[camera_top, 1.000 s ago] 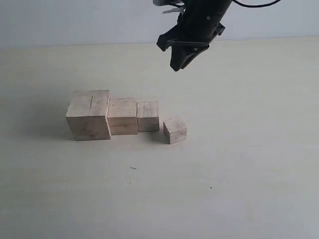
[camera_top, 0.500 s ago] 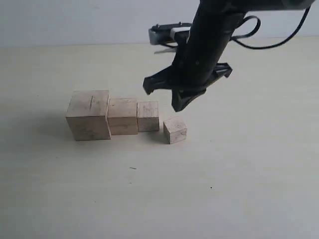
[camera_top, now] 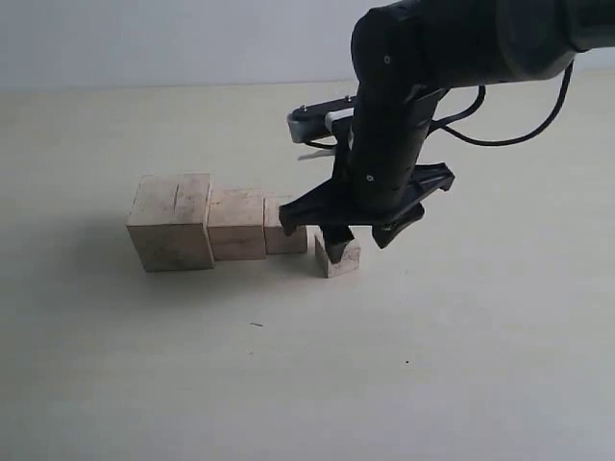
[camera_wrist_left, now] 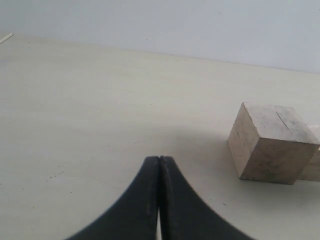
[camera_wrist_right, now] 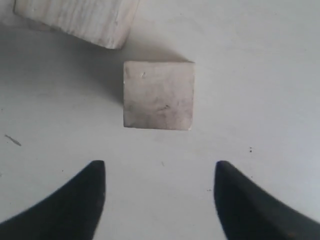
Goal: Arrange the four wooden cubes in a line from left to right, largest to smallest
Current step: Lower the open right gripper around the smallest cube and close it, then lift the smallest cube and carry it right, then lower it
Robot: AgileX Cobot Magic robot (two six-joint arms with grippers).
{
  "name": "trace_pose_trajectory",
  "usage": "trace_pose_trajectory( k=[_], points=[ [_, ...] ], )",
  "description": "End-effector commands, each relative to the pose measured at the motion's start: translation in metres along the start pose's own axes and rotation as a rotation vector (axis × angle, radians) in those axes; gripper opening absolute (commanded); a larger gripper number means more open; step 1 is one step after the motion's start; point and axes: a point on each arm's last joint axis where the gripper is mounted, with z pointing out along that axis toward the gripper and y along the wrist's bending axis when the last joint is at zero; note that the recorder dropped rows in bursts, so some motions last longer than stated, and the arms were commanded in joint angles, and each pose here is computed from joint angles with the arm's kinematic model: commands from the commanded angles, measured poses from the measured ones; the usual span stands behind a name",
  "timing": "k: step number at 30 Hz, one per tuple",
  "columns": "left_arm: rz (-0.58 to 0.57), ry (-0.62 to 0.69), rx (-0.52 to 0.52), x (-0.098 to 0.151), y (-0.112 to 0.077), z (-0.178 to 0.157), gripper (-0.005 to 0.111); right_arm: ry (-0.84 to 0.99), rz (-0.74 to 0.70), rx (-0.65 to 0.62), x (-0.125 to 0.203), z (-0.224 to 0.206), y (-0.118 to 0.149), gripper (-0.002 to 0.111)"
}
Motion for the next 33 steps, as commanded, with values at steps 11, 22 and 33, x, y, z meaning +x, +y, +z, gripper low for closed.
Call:
trace_pose_trajectory(
  k=[11,22,33],
  points=[
    [0.003,-0.006,0.006,0.000,0.000,0.000,0.000,-0.041,-0.006,0.001,-0.010,0.032,0.001,0.080],
    [0.003,-0.006,0.006,0.000,0.000,0.000,0.000,0.019,-0.031,0.018,-0.006,0.039,0.000,0.008],
    [0.003,-0.006,0.006,0.000,0.000,0.000,0.000,-0.011,-0.206,0.024,-0.006,-0.030,-0.042,0.000]
  ],
)
